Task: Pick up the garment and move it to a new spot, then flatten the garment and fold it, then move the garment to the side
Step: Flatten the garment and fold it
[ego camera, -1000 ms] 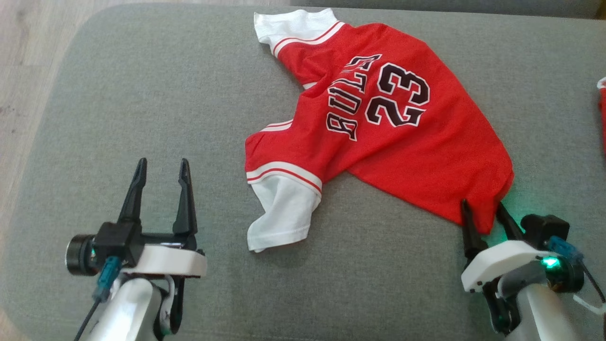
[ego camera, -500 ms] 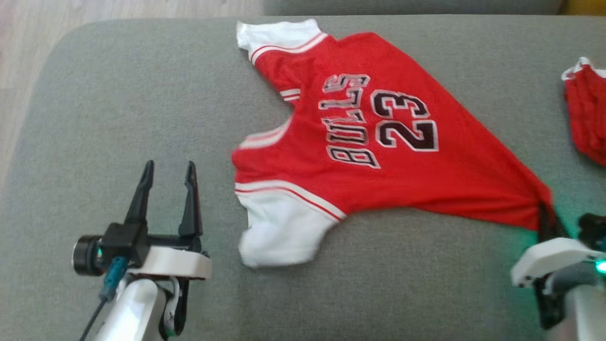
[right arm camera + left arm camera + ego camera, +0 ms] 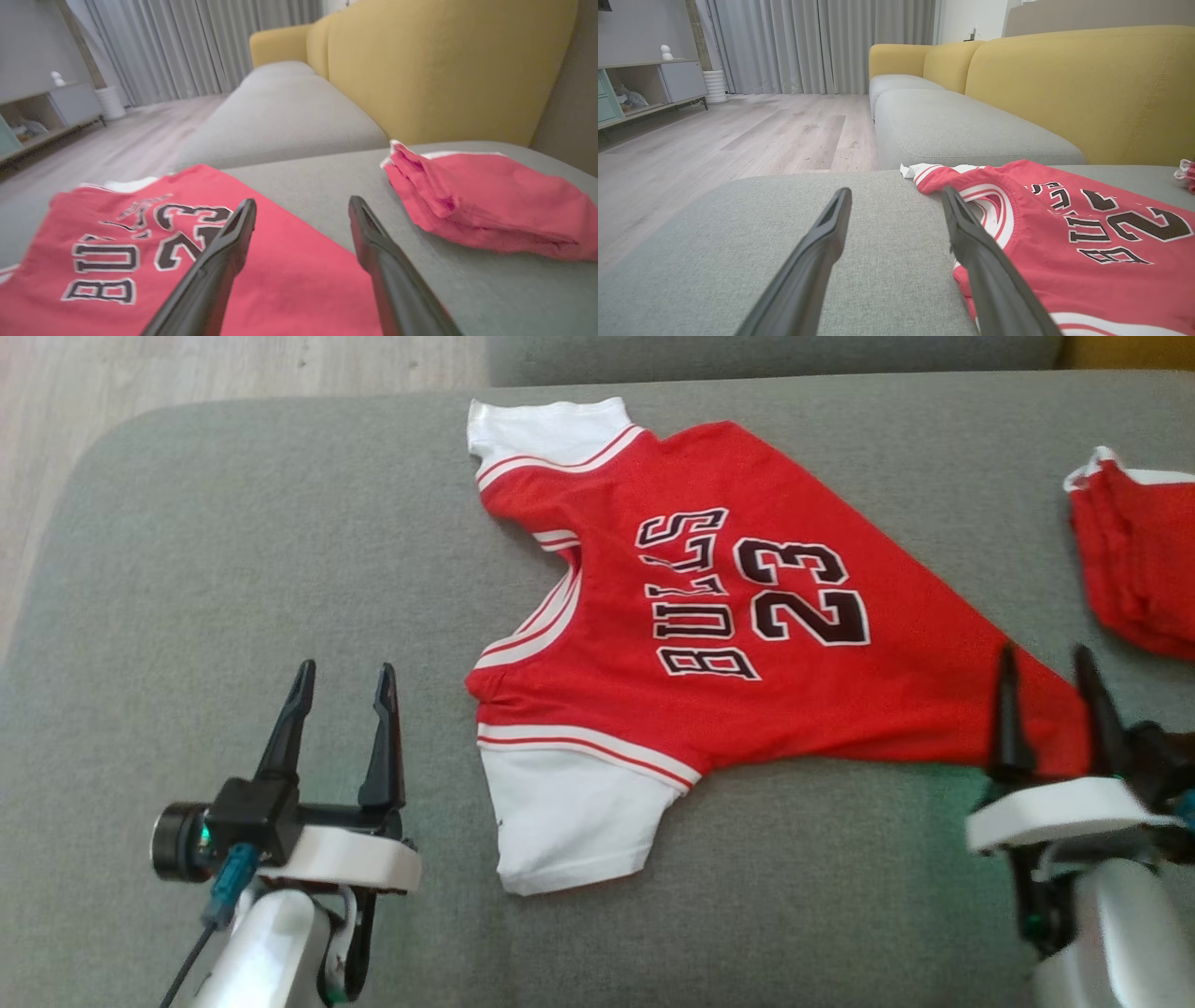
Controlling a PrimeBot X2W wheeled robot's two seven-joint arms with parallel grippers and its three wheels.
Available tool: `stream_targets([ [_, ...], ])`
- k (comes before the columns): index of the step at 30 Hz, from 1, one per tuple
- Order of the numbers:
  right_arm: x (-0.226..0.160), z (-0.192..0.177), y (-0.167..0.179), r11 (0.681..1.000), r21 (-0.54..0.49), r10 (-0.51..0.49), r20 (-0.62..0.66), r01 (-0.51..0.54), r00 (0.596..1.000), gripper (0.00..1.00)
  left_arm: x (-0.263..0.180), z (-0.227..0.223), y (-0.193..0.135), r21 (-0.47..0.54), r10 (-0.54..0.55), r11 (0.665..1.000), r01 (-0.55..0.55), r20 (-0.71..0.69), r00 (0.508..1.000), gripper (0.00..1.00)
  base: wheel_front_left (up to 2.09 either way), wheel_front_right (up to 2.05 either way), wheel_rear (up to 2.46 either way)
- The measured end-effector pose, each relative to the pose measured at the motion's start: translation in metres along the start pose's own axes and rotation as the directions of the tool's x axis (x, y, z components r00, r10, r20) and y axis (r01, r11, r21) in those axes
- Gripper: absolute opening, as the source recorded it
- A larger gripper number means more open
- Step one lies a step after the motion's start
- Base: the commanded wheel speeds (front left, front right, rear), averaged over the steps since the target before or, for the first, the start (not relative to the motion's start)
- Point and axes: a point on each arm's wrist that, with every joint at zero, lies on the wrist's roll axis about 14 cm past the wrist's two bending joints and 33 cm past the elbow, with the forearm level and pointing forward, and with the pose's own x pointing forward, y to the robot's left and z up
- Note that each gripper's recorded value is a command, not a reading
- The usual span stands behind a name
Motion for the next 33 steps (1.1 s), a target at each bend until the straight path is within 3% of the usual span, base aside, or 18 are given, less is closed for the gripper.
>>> stream_targets([
  [4, -0.010, 0.013, 0.026, 0.996, 0.042, 0.076, 0.072, -0.079, 0.995, 1.00, 0.003, -0.001, -0.006, -0.006, -0.021, 1.000, 0.021, -0.003, 1.000, 1.00, 0.00, 0.00, 0.00],
  [11, -0.025, 0.006, 0.034, 0.992, 0.082, 0.094, 0.067, -0.099, 0.993, 1.00, 0.011, -0.028, -0.023, -0.021, -0.096, 0.995, 0.094, -0.112, 0.989, 1.00, 0.00, 0.00, 0.00],
  [14, -0.025, 0.006, 0.033, 0.992, 0.085, 0.091, 0.066, -0.097, 0.994, 1.00, 0.022, -0.045, -0.040, 0.011, -0.174, 0.984, 0.180, -0.204, 0.963, 1.00, 0.00, 0.00, 0.00],
  [19, -0.024, -0.004, 0.021, 0.995, 0.083, 0.056, 0.038, -0.059, 0.998, 1.00, 0.045, -0.063, -0.048, 0.014, -0.198, 0.977, 0.212, -0.294, 0.935, 1.00, 0.00, 0.00, 0.00],
  [25, -0.025, -0.012, 0.006, 0.997, 0.077, 0.013, 0.014, -0.014, 1.000, 1.00, 0.048, -0.104, -0.053, -0.001, -0.228, 0.967, 0.254, -0.450, 0.864, 1.00, 0.00, 0.00, 0.00],
  [29, -0.026, -0.014, 0.004, 0.996, 0.084, 0.006, 0.009, -0.007, 1.000, 1.00, 0.051, -0.110, -0.060, -0.013, -0.267, 0.955, 0.296, -0.472, 0.840, 1.00, 0.00, 0.00, 0.00],
  [30, -0.027, -0.014, 0.004, 0.997, 0.083, 0.005, 0.008, -0.006, 1.000, 1.00, 0.051, -0.111, -0.060, -0.012, -0.271, 0.953, 0.303, -0.479, 0.835, 0.93, 0.00, 0.00, 0.00],
  [31, -0.027, -0.014, 0.003, 0.997, 0.083, 0.003, 0.008, -0.004, 1.000, 1.00, 0.052, -0.112, -0.061, -0.010, -0.277, 0.951, 0.310, -0.482, 0.831, 0.41, 0.00, 0.00, 0.00],
  [32, -0.028, -0.013, 0.002, 0.997, 0.082, 0.001, 0.008, -0.002, 1.000, 1.00, 0.053, -0.112, -0.061, -0.008, -0.279, 0.949, 0.314, -0.486, 0.829, 0.00, 0.00, 0.00, 0.00],
  [33, -0.028, -0.013, 0.001, 0.997, 0.082, -0.002, 0.009, 0.001, 1.000, 1.00, 0.054, -0.112, -0.061, -0.008, -0.285, 0.947, 0.321, -0.486, 0.826, 0.00, 0.00, 0.00, 0.00],
])
